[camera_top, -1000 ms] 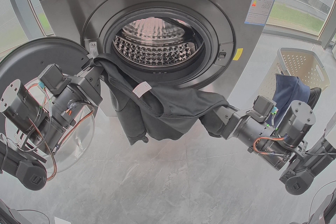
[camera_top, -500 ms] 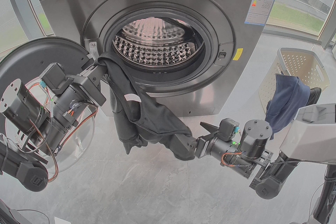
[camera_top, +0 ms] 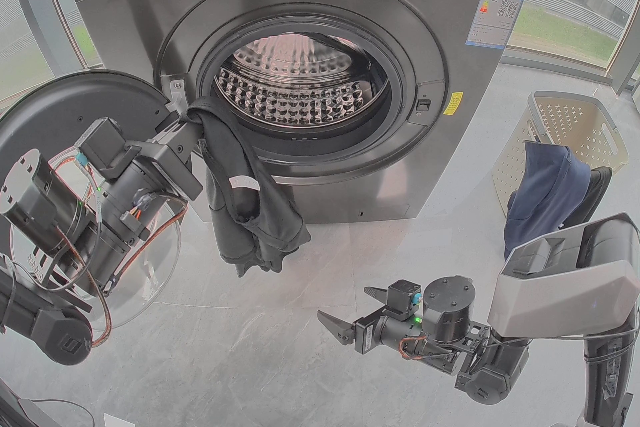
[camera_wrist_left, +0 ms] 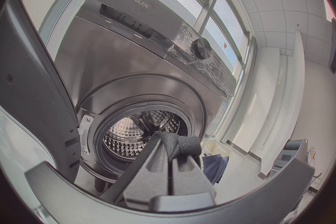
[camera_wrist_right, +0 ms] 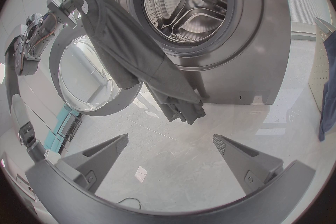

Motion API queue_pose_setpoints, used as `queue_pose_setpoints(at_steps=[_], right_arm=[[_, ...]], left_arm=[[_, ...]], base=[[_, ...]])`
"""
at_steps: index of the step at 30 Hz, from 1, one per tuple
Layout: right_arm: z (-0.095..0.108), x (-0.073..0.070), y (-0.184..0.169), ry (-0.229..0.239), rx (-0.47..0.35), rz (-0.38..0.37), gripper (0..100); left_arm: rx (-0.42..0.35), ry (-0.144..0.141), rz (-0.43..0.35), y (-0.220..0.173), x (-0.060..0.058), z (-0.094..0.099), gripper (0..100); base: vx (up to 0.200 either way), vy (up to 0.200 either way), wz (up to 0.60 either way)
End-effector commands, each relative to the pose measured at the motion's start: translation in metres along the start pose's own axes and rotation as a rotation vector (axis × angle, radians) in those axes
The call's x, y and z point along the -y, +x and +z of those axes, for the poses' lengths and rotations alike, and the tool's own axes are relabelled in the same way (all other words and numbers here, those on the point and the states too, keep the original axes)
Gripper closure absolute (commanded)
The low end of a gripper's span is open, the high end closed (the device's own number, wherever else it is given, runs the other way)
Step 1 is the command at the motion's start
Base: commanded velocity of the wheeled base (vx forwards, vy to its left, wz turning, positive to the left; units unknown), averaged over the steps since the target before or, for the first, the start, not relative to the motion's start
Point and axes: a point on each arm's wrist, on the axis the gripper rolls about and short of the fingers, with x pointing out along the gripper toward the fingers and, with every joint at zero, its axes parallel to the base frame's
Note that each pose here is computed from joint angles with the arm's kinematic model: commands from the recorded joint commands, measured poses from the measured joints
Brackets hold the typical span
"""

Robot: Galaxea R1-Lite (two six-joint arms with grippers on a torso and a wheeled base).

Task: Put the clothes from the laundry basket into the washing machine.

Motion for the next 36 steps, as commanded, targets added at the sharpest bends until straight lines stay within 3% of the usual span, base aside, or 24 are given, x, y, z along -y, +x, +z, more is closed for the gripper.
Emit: queue_pose_setpoints(at_steps=[1, 8, 13, 19, 27, 36], right_arm=[[0.006, -0.007, 0.005, -0.01, 0.033, 0.024, 0], [0.034, -0.03, 0.016, -0.029, 0.159, 0.101, 0], [0.053, -0.036, 0.03, -0.061, 0.25, 0.122, 0], [0.066, -0.045, 0.04, -0.064, 0.313, 0.149, 0], [0.072, -0.048, 0.049, -0.066, 0.341, 0.167, 0], [0.084, -0.039, 0.074, -0.065, 0.385, 0.144, 0]], left_arm=[[-0.001, 0.001, -0.001, 0.0, 0.0, -0.001, 100], [-0.003, 0.002, -0.001, 0.0, 0.0, -0.001, 100], [-0.004, 0.002, 0.0, 0.0, 0.0, -0.001, 100], [-0.006, -0.003, -0.007, 0.0, 0.002, -0.002, 100], [-0.006, -0.003, -0.007, 0.0, 0.002, -0.002, 100], [-0.004, -0.005, -0.008, 0.0, 0.003, -0.001, 100]], base=[[0.0, 0.0, 0.0], [0.0, 0.0, 0.0], [0.0, 0.0, 0.0], [0.0, 0.0, 0.0], [0.0, 0.0, 0.0], [0.0, 0.0, 0.0]])
